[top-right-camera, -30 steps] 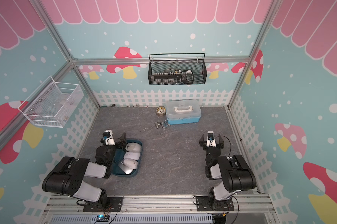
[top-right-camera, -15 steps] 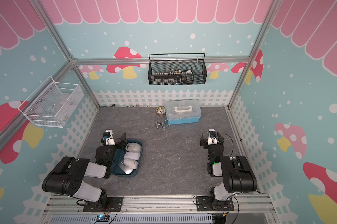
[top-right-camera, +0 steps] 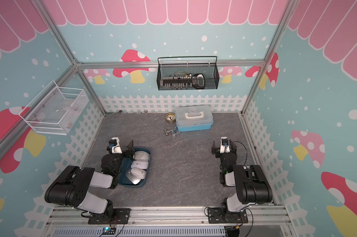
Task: Put the mouse in the storage box
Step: Reset both arms
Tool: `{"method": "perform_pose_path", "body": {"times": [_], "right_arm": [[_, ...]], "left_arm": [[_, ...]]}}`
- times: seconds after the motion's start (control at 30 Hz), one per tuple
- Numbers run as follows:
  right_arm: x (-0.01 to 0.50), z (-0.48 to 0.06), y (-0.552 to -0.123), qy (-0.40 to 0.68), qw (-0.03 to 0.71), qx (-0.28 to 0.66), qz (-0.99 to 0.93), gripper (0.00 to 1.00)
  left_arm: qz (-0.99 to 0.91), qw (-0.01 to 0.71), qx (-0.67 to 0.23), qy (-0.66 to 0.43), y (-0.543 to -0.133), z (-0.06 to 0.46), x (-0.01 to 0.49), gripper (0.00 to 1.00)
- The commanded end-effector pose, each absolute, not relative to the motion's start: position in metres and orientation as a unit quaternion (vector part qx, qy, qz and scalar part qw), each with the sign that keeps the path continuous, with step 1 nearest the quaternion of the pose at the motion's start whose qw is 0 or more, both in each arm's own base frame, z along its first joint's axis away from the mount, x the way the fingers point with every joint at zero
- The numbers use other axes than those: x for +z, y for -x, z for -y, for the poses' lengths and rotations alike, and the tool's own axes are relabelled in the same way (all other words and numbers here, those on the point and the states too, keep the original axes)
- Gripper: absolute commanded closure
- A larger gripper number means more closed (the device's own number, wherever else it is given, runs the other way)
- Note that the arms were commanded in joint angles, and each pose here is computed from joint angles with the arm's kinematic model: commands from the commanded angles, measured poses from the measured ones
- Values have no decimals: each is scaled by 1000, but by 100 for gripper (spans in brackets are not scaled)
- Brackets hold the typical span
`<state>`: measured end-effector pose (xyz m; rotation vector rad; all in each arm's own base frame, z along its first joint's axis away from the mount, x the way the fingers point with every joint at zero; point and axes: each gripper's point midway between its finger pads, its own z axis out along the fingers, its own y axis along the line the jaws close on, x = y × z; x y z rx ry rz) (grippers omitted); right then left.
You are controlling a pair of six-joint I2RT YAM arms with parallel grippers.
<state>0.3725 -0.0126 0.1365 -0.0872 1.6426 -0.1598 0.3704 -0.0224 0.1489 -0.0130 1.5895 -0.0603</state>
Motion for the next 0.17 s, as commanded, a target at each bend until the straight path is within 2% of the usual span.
{"method": "perform_pose_path", "body": {"times": [0.0, 0.13], "right_arm": [[137, 12, -373, 37, 678, -65, -731, 1], [138, 10, -371, 40, 680, -64, -729, 1]], "left_arm": [[-709, 705, -28, 1, -374, 23, 154, 1], [-709, 705, -28, 1, -374, 23, 154, 1]]}}
